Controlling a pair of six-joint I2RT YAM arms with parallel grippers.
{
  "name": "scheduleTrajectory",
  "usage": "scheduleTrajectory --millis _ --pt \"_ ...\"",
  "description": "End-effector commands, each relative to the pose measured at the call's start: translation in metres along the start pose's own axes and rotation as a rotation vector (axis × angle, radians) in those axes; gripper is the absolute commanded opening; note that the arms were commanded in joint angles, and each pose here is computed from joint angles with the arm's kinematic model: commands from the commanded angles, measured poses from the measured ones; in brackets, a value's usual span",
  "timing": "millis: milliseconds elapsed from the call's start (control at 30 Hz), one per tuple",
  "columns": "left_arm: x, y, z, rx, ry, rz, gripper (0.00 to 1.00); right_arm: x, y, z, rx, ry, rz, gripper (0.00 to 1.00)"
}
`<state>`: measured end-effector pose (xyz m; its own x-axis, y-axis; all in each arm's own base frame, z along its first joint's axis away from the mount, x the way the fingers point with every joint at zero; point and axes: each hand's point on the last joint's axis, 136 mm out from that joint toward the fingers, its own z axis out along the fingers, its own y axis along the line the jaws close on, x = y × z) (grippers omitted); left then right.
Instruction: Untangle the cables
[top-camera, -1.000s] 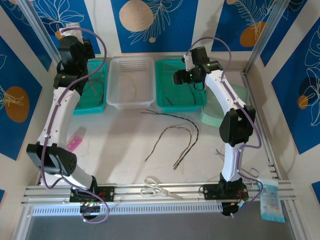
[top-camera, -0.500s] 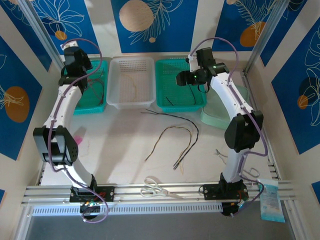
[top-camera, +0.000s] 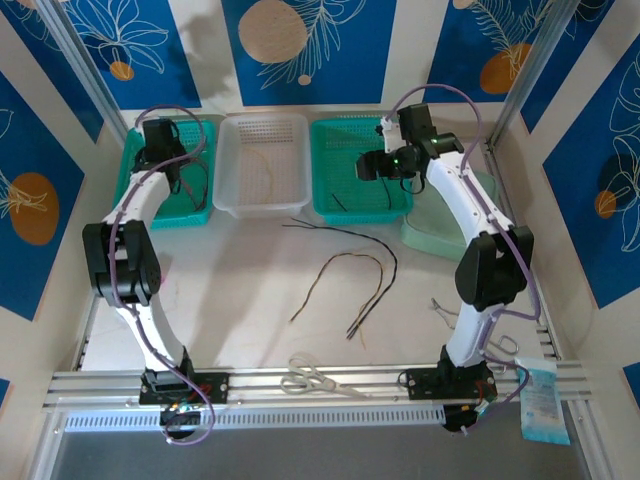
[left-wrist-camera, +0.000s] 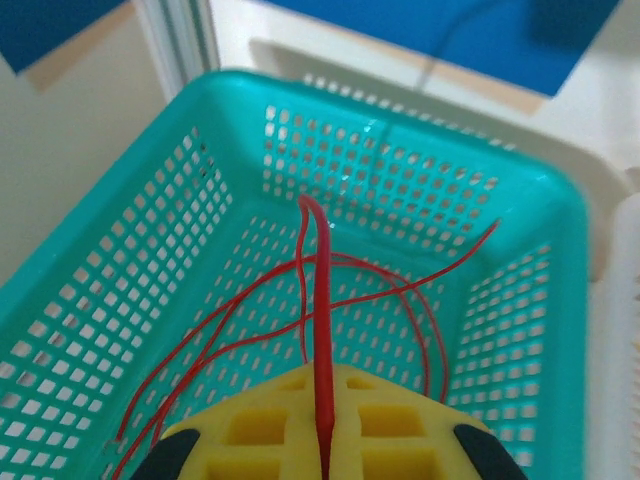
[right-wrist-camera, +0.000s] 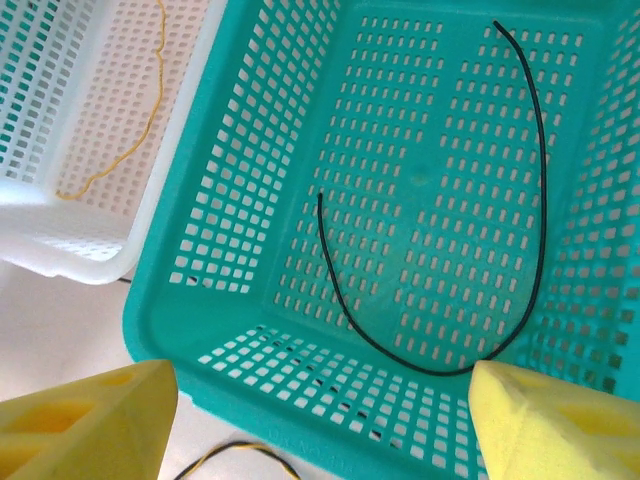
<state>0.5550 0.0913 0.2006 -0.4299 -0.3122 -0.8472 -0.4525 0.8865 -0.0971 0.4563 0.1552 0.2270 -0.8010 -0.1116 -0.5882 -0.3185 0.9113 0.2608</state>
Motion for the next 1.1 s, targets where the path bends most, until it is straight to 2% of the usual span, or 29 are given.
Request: scheduleTrajectory --millis 0,133,233,500,767,900,1067 --pt "0.016 0.012 0.016 0.001 0.073 -0.055 0.00 -0.002 0.009 -0.025 -0.039 -0.036 0.001 0.77" --pt "0.042 0.014 0.035 0.005 0.150 -0.026 0.00 0.002 0.011 -0.030 -0.044 -0.038 0.005 0.77" --pt "0.062 0.011 0.048 0.030 0.248 -0.035 0.00 0.006 0.010 -0.029 -0.048 -0.034 0.009 0.77" --pt "0.095 0.000 0.068 0.089 0.414 -0.055 0.00 0.010 0.007 -0.035 -0.043 -0.028 0.013 0.77" --pt "0.122 -0.005 0.078 0.116 0.515 -0.109 0.00 0.016 0.000 -0.039 -0.035 -0.028 0.027 0.77" --pt "0.123 -0.002 0.078 0.107 0.530 -0.105 0.00 0.020 -0.002 -0.041 -0.031 -0.026 0.031 0.77" --pt "0.098 -0.004 0.066 0.126 0.477 -0.109 0.50 0.021 -0.001 -0.049 -0.027 -0.038 0.030 0.77"
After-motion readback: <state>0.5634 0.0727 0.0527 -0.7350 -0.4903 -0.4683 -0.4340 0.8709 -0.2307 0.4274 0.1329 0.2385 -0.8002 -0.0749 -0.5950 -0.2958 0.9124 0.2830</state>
